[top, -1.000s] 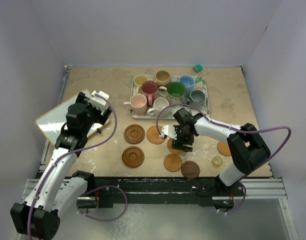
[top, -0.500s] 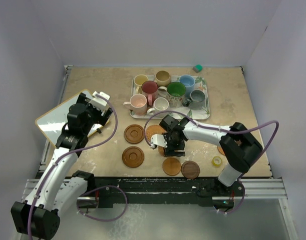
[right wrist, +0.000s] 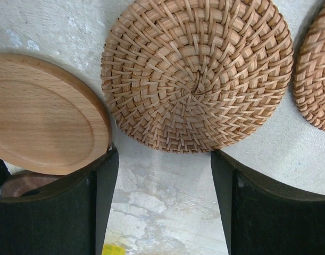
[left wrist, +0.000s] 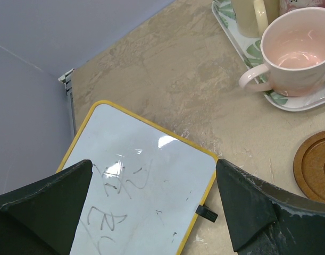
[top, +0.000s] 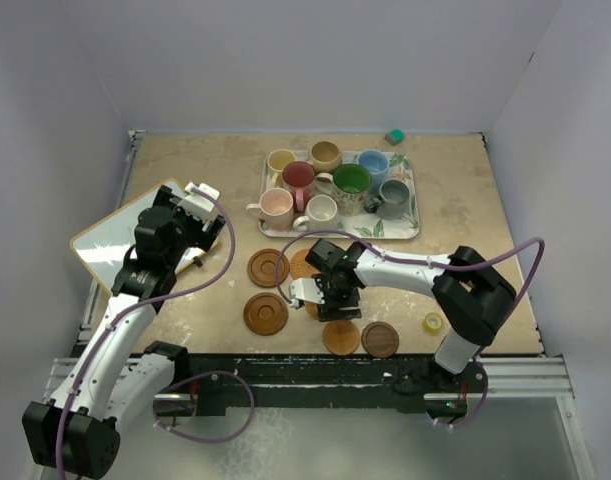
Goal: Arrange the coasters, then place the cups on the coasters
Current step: Move the coaster to the center of the board.
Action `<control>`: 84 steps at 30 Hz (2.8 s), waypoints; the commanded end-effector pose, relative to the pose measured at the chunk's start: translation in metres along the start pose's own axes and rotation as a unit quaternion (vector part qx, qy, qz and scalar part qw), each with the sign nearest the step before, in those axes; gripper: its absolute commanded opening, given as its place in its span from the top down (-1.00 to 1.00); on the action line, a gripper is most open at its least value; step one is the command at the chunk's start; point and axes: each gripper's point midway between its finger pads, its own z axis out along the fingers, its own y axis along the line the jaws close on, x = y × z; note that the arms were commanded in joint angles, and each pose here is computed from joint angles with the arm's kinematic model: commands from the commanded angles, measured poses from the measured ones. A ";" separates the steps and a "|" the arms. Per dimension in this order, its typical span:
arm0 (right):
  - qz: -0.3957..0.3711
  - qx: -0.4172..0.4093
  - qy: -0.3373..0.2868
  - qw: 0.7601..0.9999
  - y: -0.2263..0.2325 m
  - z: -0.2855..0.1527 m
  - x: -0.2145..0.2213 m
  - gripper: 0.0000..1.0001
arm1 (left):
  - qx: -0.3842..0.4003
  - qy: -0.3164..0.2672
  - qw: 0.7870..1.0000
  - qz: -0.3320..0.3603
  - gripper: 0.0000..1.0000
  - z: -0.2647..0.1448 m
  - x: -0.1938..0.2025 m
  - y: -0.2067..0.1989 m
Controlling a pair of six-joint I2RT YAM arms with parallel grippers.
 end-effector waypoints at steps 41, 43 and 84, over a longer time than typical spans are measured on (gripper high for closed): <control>0.062 0.094 -0.109 0.988 0.000 -0.069 -0.021 -0.52 | -0.044 -0.043 0.998 -0.010 -0.89 -0.005 -0.023 0.024; 0.068 0.107 -0.106 0.986 -0.005 -0.066 -0.019 -0.53 | -0.047 -0.046 0.998 -0.009 -0.89 -0.004 -0.025 0.025; 0.025 0.075 -0.080 0.994 0.025 -0.015 -0.019 -0.55 | -0.048 -0.032 0.998 -0.009 -0.89 0.005 -0.007 0.019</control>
